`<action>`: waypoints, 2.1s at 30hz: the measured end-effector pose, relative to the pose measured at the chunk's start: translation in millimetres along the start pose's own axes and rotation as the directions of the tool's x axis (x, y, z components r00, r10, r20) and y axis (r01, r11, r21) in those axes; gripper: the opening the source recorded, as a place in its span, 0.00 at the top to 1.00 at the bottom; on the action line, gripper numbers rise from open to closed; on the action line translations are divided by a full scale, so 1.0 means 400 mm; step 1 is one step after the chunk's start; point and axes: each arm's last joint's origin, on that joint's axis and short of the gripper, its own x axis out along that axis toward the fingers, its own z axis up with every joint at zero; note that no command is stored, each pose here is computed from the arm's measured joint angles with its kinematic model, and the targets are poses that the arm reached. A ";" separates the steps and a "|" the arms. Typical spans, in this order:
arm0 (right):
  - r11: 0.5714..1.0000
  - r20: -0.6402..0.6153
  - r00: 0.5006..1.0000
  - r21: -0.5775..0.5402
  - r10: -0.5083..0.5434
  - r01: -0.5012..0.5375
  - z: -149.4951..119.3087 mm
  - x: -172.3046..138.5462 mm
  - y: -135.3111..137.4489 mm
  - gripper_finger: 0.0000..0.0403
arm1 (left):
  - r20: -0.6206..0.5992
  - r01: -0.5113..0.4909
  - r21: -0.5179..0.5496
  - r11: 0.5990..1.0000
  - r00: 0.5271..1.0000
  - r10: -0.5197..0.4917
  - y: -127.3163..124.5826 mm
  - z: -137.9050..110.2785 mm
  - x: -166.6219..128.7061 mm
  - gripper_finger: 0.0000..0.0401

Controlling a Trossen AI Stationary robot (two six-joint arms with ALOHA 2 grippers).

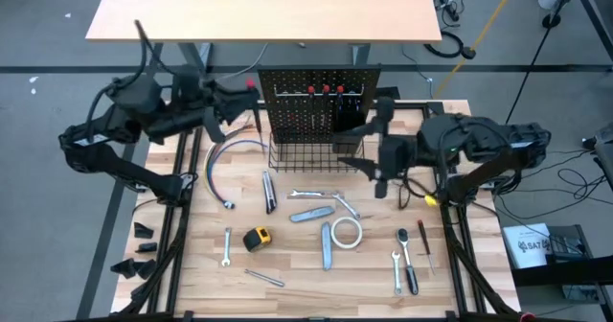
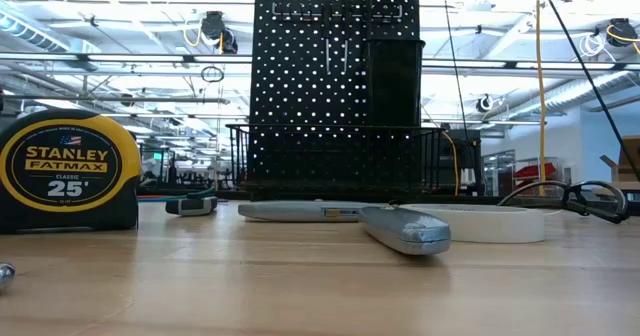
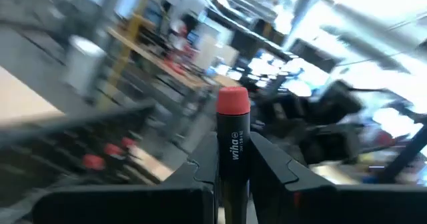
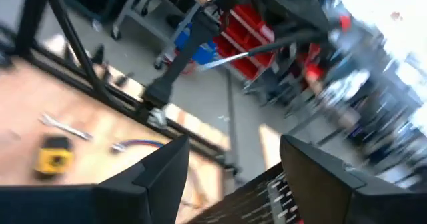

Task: Hang tools onto peg board
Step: Hang the nut driver onto the pegboard

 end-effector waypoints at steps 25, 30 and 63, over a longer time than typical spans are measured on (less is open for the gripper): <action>0.820 -0.002 0.999 0.572 -0.032 0.027 -0.223 -0.171 0.034 0.43 | 0.170 -0.363 0.279 0.889 0.930 0.326 0.043 -0.203 0.042 0.88; 0.812 0.054 0.995 0.583 -0.089 0.041 -0.280 -0.190 0.045 0.43 | 0.244 -0.503 0.250 0.827 0.860 0.449 0.027 -0.299 0.133 0.88; 0.781 0.045 0.988 0.618 -0.146 0.087 -0.399 -0.165 0.018 0.43 | 0.386 -0.796 0.248 0.552 0.604 0.697 0.063 -0.381 0.381 0.88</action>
